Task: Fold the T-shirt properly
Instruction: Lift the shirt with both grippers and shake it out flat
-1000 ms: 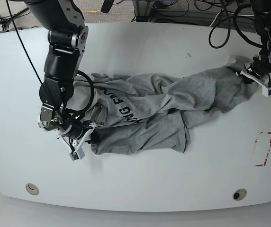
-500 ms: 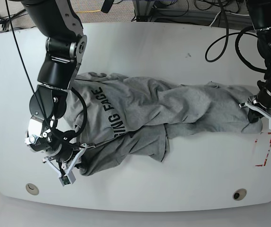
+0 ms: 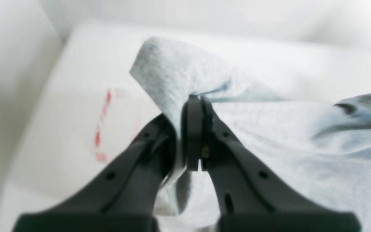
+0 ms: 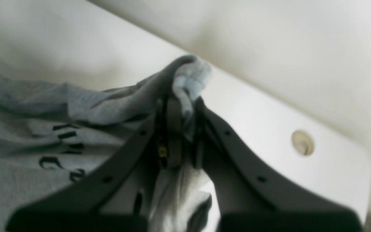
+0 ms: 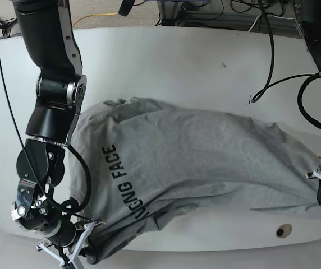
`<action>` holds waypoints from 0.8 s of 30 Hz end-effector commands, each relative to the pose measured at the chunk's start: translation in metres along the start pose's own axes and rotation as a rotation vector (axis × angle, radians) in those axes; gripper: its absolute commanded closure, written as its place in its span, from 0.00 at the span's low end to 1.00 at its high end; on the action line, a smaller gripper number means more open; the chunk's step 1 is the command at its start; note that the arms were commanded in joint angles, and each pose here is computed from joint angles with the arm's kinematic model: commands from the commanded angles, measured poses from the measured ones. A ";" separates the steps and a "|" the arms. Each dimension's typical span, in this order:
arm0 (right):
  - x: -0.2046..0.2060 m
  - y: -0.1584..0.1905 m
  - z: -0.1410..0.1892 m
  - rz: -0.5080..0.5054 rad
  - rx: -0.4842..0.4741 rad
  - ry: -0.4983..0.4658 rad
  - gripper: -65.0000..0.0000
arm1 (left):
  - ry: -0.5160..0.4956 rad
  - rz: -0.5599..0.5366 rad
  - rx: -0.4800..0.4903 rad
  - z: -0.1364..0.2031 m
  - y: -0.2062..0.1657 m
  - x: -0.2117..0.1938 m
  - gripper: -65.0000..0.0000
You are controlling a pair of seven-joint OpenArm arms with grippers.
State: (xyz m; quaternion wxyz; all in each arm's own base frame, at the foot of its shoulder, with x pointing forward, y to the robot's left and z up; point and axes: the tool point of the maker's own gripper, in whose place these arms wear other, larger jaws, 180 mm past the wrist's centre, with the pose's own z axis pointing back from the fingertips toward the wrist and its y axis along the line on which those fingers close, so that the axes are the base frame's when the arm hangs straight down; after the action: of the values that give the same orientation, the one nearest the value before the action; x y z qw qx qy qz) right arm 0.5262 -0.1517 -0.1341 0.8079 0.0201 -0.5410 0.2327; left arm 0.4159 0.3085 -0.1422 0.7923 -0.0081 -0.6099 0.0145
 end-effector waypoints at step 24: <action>0.206 -0.081 0.123 0.361 -0.294 -0.254 1.00 | -0.682 -0.218 0.070 0.108 -0.001 0.295 0.99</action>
State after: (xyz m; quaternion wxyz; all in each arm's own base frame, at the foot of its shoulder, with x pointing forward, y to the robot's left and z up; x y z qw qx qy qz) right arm 0.5288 -0.1843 0.0780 0.7099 -0.1468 -0.6270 0.2851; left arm 0.3958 0.3229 0.1547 0.5609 0.0835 -0.8228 -0.0376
